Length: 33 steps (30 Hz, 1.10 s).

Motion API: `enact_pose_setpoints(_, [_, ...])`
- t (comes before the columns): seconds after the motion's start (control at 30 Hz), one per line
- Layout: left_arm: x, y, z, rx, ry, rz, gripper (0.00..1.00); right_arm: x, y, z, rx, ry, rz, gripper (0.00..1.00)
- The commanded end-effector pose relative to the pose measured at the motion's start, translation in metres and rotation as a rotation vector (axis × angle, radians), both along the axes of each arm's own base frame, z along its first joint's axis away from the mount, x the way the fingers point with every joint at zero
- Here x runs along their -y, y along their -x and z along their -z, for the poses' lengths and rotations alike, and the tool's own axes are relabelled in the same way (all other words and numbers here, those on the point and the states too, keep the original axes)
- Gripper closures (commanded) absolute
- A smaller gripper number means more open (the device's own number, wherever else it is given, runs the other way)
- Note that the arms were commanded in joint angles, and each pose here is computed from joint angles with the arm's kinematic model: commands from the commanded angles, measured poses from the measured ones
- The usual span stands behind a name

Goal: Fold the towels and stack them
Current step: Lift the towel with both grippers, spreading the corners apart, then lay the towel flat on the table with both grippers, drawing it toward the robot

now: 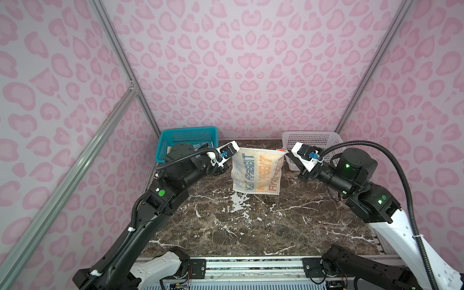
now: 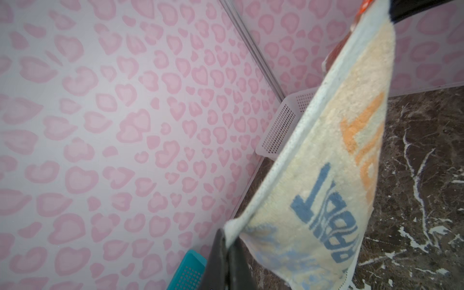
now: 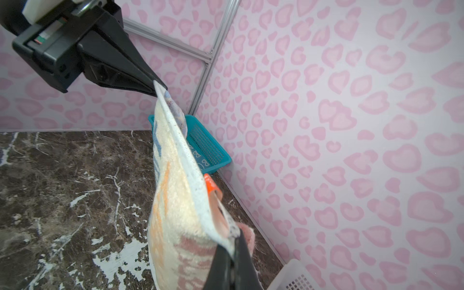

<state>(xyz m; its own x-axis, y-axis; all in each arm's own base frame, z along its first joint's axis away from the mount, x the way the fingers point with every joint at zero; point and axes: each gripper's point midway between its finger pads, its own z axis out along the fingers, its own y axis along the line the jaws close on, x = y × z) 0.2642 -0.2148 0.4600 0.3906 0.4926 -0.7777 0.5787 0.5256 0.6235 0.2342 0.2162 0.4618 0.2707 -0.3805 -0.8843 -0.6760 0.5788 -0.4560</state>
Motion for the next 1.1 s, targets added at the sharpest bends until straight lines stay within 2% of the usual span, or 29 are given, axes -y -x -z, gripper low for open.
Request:
enact_pose_setpoints(0.0, [-0.001,0.030,-0.015,-0.005,0.029,0.094,0.97,-0.006,0.023,-0.001,-0.018,0.033,-0.066,1.00])
enact_pose_setpoints(0.13, [-0.004,0.057,-0.042,0.037,0.105,0.165,0.97,-0.013,0.041,-0.019,0.006,-0.011,-0.117,1.00])
enact_pose_setpoints(0.17, [-0.004,0.061,-0.049,0.040,0.125,0.180,0.97,-0.009,0.044,-0.035,0.024,-0.044,-0.114,1.00])
enact_pose_setpoints(0.27, [-0.002,0.067,-0.062,0.046,0.155,0.216,0.97,-0.001,0.037,-0.043,0.018,-0.066,-0.052,1.00])
enact_pose_setpoints(0.33, [0.002,0.059,-0.061,0.032,0.153,0.202,0.97,0.006,0.025,-0.042,0.018,-0.070,0.028,1.00])
enact_pose_setpoints(0.47, [0.005,0.010,-0.036,-0.025,0.099,0.066,0.97,0.015,-0.009,-0.025,-0.031,-0.040,0.129,1.00])
enact_pose_setpoints(0.57, [0.010,-0.031,-0.005,-0.105,0.040,-0.004,0.97,0.023,-0.046,0.000,-0.155,-0.046,0.175,1.00])
enact_pose_setpoints(0.7, [0.011,-0.087,0.051,-0.245,-0.033,-0.086,0.97,0.030,-0.099,0.057,-0.313,-0.012,0.240,1.00])
enact_pose_setpoints(0.77, [0.011,-0.112,0.081,-0.310,-0.070,-0.120,0.97,0.030,-0.122,0.105,-0.420,0.033,0.269,1.00])
enact_pose_setpoints(0.9, [0.008,-0.161,0.142,-0.425,-0.143,-0.186,0.97,0.034,-0.164,0.169,-0.580,0.094,0.326,1.00])
enact_pose_setpoints(0.97, [0.009,-0.185,0.169,-0.470,-0.173,-0.215,0.97,0.041,-0.184,0.197,-0.630,0.129,0.380,1.00])
enact_pose_setpoints(1.07, [0.013,-0.218,0.202,-0.499,-0.212,-0.258,0.97,0.046,-0.218,0.210,-0.628,0.158,0.448,1.00])
